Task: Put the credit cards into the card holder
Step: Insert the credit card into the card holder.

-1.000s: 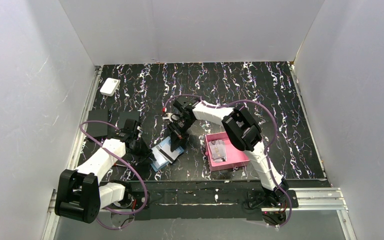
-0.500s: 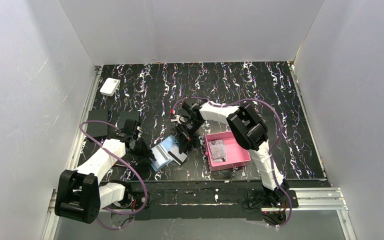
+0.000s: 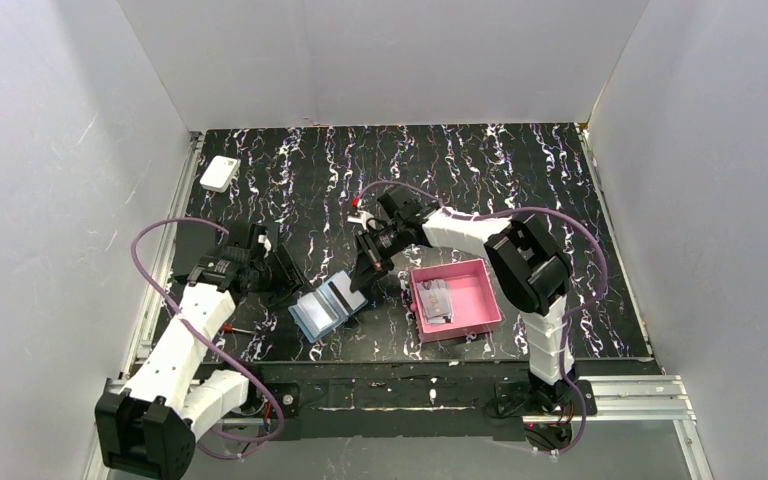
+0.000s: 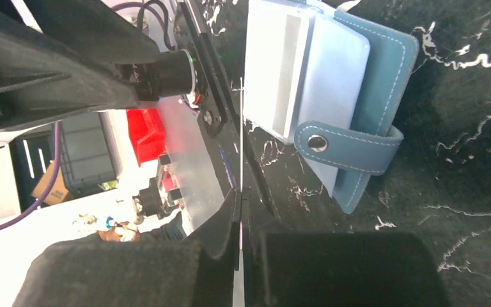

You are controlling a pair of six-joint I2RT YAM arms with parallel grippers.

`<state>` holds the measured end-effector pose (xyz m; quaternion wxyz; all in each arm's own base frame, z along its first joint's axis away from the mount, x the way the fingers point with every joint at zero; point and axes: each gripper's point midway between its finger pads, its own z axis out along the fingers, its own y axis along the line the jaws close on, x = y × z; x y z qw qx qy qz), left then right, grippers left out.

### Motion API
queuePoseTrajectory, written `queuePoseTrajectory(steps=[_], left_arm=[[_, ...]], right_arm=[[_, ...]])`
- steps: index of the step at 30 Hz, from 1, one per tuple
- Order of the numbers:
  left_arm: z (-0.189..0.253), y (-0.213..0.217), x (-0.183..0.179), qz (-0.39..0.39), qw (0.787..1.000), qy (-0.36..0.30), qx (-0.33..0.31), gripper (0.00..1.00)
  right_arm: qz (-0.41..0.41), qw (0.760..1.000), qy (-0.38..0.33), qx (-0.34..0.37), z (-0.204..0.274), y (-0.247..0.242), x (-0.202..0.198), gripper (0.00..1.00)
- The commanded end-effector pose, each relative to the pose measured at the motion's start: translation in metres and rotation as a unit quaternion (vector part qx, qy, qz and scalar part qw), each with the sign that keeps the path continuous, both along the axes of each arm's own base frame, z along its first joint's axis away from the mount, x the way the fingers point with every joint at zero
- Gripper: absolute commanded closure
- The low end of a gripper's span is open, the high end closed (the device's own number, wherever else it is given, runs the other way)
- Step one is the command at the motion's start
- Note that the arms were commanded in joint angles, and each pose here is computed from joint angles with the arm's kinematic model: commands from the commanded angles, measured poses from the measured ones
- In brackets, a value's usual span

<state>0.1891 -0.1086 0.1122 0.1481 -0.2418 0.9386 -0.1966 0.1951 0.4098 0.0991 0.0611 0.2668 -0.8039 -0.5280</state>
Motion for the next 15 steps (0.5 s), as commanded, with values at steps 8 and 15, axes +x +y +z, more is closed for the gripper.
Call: queuePoseTrajectory(steps=[8, 15], left_arm=[[-0.027, -0.016, -0.007, -0.062, 0.996, 0.054, -0.033, 0.68], [-0.047, -0.015, 0.0, -0.072, 0.996, 0.056, -0.023, 0.7]], right_arm=[[0.088, 0.992, -0.052, -0.07, -0.011, -0.001, 0.008, 0.99], [0.095, 0.992, -0.03, -0.084, -0.023, -0.001, 0.005, 0.99]])
